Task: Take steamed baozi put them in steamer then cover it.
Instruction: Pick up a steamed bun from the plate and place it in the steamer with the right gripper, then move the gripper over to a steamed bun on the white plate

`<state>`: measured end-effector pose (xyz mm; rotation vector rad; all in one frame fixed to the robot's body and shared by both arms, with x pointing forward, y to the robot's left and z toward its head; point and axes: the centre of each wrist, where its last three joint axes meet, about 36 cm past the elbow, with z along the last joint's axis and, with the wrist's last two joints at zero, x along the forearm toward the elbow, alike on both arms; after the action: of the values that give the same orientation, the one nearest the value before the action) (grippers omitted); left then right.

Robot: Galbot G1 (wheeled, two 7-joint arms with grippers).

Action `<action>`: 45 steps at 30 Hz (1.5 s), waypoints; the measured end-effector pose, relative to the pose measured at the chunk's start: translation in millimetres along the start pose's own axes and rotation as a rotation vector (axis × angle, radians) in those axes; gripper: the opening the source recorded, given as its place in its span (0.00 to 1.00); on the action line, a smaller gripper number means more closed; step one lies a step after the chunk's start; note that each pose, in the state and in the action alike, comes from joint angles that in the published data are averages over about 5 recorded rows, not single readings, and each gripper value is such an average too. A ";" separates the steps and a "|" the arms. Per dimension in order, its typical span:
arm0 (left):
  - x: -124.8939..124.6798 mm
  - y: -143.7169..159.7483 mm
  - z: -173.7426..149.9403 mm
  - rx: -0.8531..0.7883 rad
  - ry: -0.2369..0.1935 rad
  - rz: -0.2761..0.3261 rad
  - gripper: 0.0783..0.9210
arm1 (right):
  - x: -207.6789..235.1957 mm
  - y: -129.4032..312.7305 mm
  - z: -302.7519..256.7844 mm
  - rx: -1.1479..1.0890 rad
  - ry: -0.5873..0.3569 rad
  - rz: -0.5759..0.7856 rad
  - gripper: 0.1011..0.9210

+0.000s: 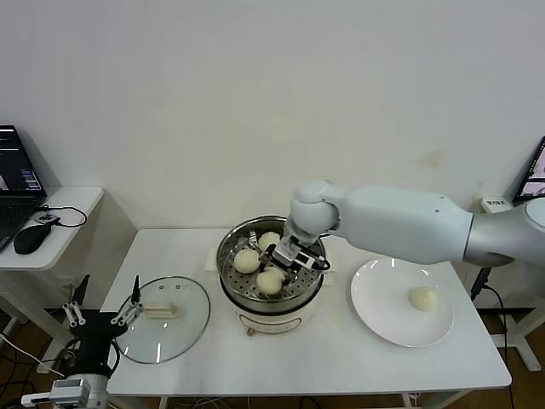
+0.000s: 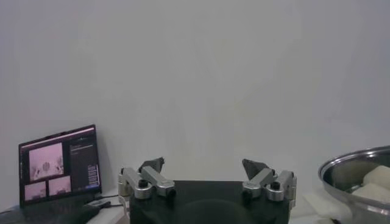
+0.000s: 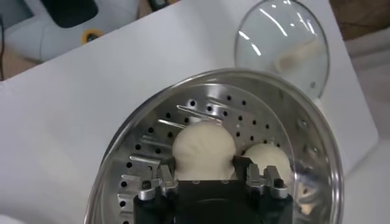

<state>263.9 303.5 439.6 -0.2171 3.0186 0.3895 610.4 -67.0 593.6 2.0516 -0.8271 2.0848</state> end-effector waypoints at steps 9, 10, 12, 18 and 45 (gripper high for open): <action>0.0 -0.1 0.4 0.002 0.000 0.000 0.88 | 1.0 -0.6 -0.1 0.029 0.004 0.005 0.82; -0.1 -0.1 0.3 0.002 0.000 0.000 0.88 | 3.0 -0.9 0.4 0.029 0.007 0.009 0.84; -0.4 0.5 0.0 0.001 -0.001 0.000 0.88 | 8.9 -1.2 1.8 0.026 0.012 0.018 0.87; -2.0 3.9 -2.0 -0.005 -0.008 -0.002 0.88 | 36.3 5.1 12.9 -0.039 0.048 0.058 0.88; -6.8 0.8 1.7 -0.019 -0.008 0.048 0.88 | 102.9 250.2 103.2 -0.854 0.264 0.083 0.88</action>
<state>270.6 305.6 439.0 -0.1450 3.0181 0.4219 584.8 -355.0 609.7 1.2753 -1.4324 1.5494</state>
